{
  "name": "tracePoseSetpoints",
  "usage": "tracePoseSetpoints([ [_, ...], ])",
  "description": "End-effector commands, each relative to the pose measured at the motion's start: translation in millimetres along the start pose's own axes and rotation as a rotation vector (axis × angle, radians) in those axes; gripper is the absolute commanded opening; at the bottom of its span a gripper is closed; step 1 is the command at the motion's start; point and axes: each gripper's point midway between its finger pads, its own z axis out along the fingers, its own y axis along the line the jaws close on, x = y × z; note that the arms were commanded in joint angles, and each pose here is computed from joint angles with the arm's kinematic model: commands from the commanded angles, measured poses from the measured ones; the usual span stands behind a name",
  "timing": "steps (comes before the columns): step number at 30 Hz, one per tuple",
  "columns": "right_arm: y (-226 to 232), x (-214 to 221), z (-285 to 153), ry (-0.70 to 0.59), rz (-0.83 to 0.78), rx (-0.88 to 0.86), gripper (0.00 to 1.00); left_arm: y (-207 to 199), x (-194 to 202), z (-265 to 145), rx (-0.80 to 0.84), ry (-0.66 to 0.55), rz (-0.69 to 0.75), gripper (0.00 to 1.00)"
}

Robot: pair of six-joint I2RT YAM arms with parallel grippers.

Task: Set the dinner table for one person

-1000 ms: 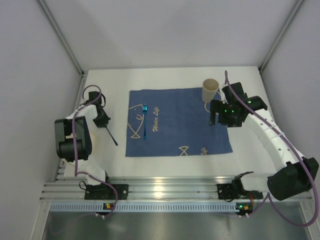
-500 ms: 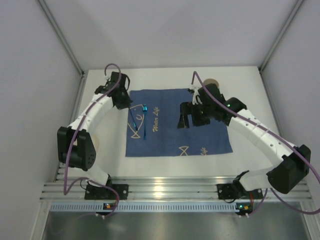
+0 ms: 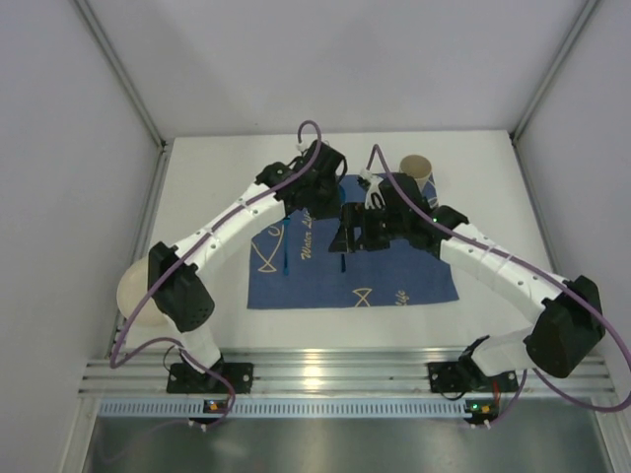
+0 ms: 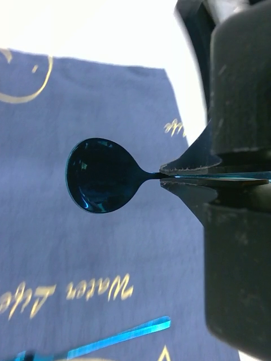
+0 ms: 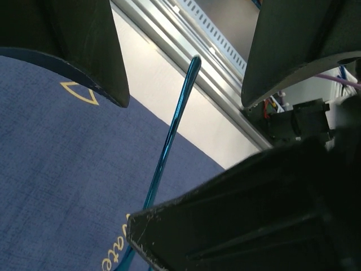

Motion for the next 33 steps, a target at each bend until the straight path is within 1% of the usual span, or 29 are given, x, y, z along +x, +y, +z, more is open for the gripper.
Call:
tracePoseSetpoints([
  [1,22,-12,1,-0.083,-0.009,-0.09,0.8,-29,-3,-22,0.077,0.004,-0.048,0.0],
  [3,18,-5,8,-0.081,0.007,-0.088,0.77,-38,-2,-28,0.113,0.01,-0.067,0.0],
  [4,15,1,11,-0.069,0.018,-0.082,0.65,-42,-1,-31,0.126,0.011,-0.072,0.0],
  [6,11,3,13,-0.076,0.023,-0.068,0.47,-45,-5,-39,0.147,-0.002,-0.087,0.0],
  [7,7,6,14,-0.073,0.032,-0.053,0.24,-46,-5,-41,0.151,-0.007,-0.087,0.0],
  [8,2,4,14,-0.089,0.033,-0.026,0.11,-46,-8,-46,0.155,-0.018,-0.088,0.0],
  [9,-1,5,10,-0.099,0.033,-0.01,0.02,-44,-8,-48,0.15,-0.022,-0.084,0.0],
  [10,-4,7,9,-0.103,0.034,0.006,0.0,-39,-7,-48,0.138,-0.026,-0.081,0.0],
  [15,-22,10,-4,-0.149,0.046,0.092,0.0,-32,2,-45,0.14,-0.017,-0.053,0.0],
  [16,-30,13,-5,-0.147,0.053,0.113,0.0,-24,4,-43,0.108,-0.023,-0.045,0.14],
  [17,-37,16,-7,-0.147,0.061,0.139,0.0,-19,4,-42,0.091,-0.028,-0.029,0.25],
  [18,-46,20,-8,-0.143,0.07,0.16,0.0,-12,5,-41,0.067,-0.032,-0.02,0.45],
  [21,-69,27,-12,-0.132,0.099,0.226,0.0,12,4,-40,-0.017,-0.065,0.018,0.67],
  [22,-76,29,-12,-0.129,0.109,0.246,0.0,18,4,-44,-0.031,-0.075,0.026,0.72],
  [24,-95,34,-13,-0.121,0.134,0.297,0.0,42,7,-44,-0.102,-0.075,0.048,0.73],
  [26,-112,37,-12,-0.108,0.151,0.341,0.0,66,7,-53,-0.167,-0.085,0.051,0.74],
  [27,-124,37,-13,-0.105,0.161,0.367,0.0,88,9,-50,-0.215,-0.073,0.033,0.74],
  [28,-131,38,-13,-0.098,0.165,0.385,0.0,98,7,-60,-0.216,-0.09,0.014,0.74],
  [29,-143,39,-12,-0.087,0.178,0.413,0.0,118,1,-62,-0.243,-0.096,-0.021,0.74],
  [30,-150,40,-11,-0.075,0.166,0.428,0.0,137,9,-67,-0.26,-0.094,-0.039,0.74],
  [32,-163,38,-10,-0.067,0.167,0.464,0.0,165,10,-73,-0.289,-0.094,-0.072,0.74],
  [33,-174,37,-9,-0.052,0.165,0.488,0.0,191,13,-78,-0.318,-0.094,-0.121,0.73],
])
